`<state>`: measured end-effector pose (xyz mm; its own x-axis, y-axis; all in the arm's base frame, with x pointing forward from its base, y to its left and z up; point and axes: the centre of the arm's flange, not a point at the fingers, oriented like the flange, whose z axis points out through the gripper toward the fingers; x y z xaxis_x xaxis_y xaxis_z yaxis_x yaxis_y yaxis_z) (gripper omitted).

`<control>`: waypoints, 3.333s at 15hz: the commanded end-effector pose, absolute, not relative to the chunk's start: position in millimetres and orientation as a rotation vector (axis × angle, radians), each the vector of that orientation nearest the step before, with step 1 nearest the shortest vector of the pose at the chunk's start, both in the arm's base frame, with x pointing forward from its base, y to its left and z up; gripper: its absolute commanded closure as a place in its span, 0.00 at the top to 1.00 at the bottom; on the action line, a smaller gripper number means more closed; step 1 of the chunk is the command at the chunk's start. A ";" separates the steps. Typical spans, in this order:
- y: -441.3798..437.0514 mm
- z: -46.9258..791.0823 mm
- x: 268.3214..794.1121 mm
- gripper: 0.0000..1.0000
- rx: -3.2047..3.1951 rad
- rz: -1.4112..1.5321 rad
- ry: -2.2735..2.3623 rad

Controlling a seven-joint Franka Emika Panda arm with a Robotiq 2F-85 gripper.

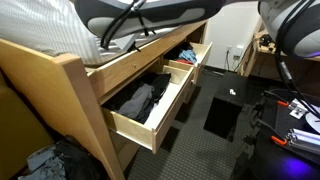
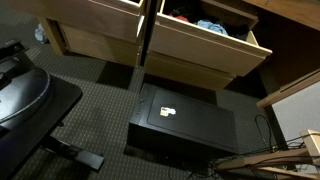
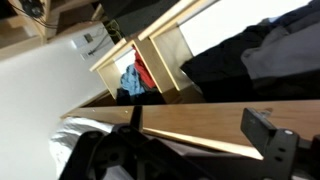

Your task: Open the top right drawer and close the top left drawer.

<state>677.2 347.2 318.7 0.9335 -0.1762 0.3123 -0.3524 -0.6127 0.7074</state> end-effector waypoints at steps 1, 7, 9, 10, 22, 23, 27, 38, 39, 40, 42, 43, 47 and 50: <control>295.9 327.2 622.5 1.00 2.203 0.026 -0.346; 336.6 275.3 589.1 1.00 2.405 -0.048 -0.013; 346.9 273.3 581.3 1.00 2.466 -0.066 0.082; 352.0 274.3 579.4 1.00 2.494 -0.076 0.128; 429.0 291.2 644.1 1.00 2.656 -0.040 0.313; 429.1 291.2 644.1 1.00 2.657 -0.041 0.314; 429.3 291.1 644.0 1.00 2.658 -0.041 0.315; 423.2 142.8 553.3 1.00 2.500 -0.259 0.486; 421.5 126.8 545.5 1.00 2.477 -0.304 0.484; 417.6 112.0 537.9 1.00 2.444 -0.361 0.471; 408.3 83.0 524.5 1.00 2.387 -0.476 0.436; 402.0 72.1 518.3 1.00 2.362 -0.523 0.414; 378.9 50.6 495.9 1.00 2.271 -0.730 0.395; 359.2 29.0 482.4 1.00 2.213 -0.821 0.373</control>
<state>531.8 413.6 39.0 0.7948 0.0594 -0.6040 0.4753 -0.6798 0.5585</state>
